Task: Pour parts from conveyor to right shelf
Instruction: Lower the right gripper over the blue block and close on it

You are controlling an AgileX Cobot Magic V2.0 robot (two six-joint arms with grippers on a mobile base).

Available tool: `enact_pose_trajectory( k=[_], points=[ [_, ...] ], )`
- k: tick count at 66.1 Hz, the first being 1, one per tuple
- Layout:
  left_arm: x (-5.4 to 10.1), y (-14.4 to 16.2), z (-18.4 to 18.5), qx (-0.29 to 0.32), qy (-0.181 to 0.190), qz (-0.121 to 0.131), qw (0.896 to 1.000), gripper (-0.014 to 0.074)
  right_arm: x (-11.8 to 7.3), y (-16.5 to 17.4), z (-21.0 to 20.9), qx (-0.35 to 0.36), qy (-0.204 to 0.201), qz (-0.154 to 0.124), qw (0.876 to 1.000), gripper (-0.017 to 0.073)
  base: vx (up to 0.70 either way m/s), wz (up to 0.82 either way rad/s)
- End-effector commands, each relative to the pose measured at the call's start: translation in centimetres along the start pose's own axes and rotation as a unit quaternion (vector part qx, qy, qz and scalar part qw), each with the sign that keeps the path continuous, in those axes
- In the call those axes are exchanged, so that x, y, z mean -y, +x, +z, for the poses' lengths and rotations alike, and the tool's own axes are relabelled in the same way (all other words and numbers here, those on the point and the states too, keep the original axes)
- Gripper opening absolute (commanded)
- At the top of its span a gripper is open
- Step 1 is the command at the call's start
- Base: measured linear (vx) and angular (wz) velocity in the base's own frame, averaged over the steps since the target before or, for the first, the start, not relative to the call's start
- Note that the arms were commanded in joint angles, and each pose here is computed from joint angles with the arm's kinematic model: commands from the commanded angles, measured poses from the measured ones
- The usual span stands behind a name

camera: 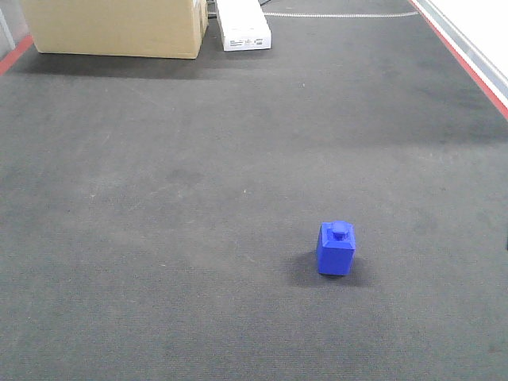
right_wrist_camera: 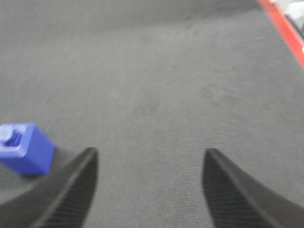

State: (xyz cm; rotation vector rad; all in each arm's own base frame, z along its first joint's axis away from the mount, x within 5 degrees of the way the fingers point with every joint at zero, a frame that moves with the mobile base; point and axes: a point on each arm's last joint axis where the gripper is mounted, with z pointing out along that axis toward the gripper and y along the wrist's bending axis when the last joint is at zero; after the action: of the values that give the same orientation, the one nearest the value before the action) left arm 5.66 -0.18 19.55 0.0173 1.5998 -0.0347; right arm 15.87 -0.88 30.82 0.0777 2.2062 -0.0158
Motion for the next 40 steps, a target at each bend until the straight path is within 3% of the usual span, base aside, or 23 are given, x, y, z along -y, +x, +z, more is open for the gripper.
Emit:
enact_pose_trajectory(
  k=[1,7,25,40],
  points=[
    [0.0,-1.4,-0.3,0.056,0.001,-0.007,0.998,-0.0006,-1.0,-2.6,0.3,0.017,-0.023,-0.031,0.999,0.0536,0.00,0.00],
    [0.0,-1.4,-0.3,0.056,0.001,-0.007,0.998,-0.0006,-2.4,-3.7,1.0,-0.013,-0.050,-0.044,0.998,0.0536,0.00,0.00],
    [0.0,-1.4,-0.3,0.056,0.001,-0.007,0.998,-0.0006,-7.5,-7.3,4.4,-0.077,-0.110,-0.039,0.990,0.0529,0.00,0.00],
    [0.0,-1.4,-0.3,0.056,0.001,-0.007,0.998,-0.0006,-11.4,-8.8,8.0,-0.145,-0.127,-0.049,0.980,0.0529,0.00,0.00]
  ],
)
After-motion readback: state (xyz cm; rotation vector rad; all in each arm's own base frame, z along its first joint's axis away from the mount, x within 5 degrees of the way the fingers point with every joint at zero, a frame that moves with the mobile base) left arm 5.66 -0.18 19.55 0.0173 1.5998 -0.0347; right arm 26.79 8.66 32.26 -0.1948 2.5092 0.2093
